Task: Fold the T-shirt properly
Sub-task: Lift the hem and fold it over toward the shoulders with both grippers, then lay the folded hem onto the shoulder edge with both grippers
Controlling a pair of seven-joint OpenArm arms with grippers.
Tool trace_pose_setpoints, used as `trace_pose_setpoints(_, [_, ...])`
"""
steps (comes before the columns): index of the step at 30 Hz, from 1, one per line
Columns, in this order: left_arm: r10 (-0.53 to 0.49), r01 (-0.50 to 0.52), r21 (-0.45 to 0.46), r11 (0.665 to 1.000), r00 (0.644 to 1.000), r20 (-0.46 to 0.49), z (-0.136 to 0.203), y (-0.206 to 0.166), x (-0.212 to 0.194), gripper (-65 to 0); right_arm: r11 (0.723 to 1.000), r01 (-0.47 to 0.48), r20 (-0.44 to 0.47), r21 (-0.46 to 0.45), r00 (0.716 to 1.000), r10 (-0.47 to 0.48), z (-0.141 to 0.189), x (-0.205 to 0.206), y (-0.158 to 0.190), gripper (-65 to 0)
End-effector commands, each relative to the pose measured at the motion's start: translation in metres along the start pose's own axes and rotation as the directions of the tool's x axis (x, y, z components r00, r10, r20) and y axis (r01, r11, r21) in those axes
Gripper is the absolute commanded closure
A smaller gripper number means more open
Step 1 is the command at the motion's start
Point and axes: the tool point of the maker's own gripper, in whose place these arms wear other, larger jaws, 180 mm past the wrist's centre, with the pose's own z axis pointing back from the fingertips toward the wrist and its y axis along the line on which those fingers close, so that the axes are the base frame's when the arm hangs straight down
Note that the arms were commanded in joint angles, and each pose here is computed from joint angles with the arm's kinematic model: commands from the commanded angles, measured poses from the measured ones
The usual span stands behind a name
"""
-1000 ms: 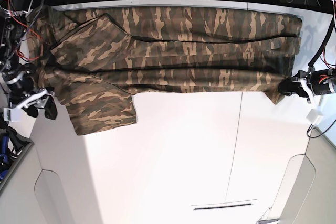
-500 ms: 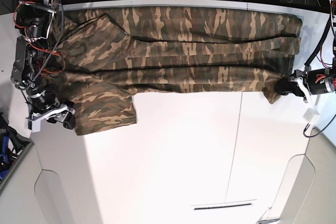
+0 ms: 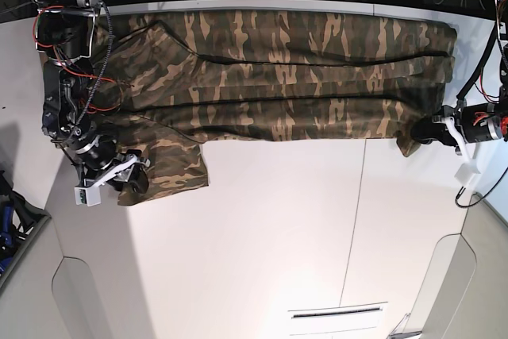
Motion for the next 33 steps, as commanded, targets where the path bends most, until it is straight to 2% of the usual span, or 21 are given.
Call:
trace_pose_setpoints(1, [-0.024,0.024,0.006,1.000,0.999,0.046,0.012,0.001,0.019,0.0,1.000,-0.019,-0.004,-0.003,1.000,0.019,0.000,0.007,-0.001,-9.0])
trace_pose_setpoints(2, [-0.024,0.024,0.005,1.000,0.999,0.047,0.012,0.001,0.019,0.0,1.000,-0.022,-0.001,-0.002,1.000,0.022,0.000,0.008,0.000,-2.0])
trace_pose_setpoints(3, [-0.024,0.024,0.005,1.000,0.999,0.047,0.012,0.001,0.019,0.0,1.000,-0.026,0.003,0.000,1.000,0.026,0.001,0.010,0.000,0.0])
trace_pose_setpoints(6, [-0.024,0.024,0.005,1.000,0.999,0.047,0.012,0.001,0.019,0.0,0.999,-0.044,0.013,0.004,0.999,0.044,0.002,0.018,0.003,0.0])
trace_pose_setpoints(12, [-0.019,0.019,-0.005,1.000,0.999,0.041,0.014,0.000,0.019,0.0,0.996,-0.074,-0.027,0.045,0.997,0.075,0.019,0.039,0.022,0.0])
trace_pose_setpoints(17, [0.016,-0.017,-0.083,0.996,1.000,-0.006,0.025,-0.011,0.014,0.0,0.990,-0.130,0.040,0.049,0.991,0.128,0.056,0.050,0.036,0.0])
trace_pose_setpoints(23, [0.023,-0.029,-0.119,0.992,0.999,-0.048,0.033,-0.017,0.009,0.0,0.978,-0.197,0.074,0.060,0.978,0.193,0.098,0.033,0.056,0.0])
trace_pose_setpoints(27, [0.015,-0.027,-0.113,0.993,0.995,-0.103,0.035,-0.015,0.000,0.0,0.981,-0.190,0.088,0.048,0.979,0.186,0.122,0.024,0.056,0.0])
trace_pose_setpoints(33, [0.005,-0.015,-0.080,0.997,0.993,-0.120,0.047,-0.007,0.001,0.0,0.987,-0.154,0.131,0.041,0.980,0.147,0.159,0.021,0.051,0.0])
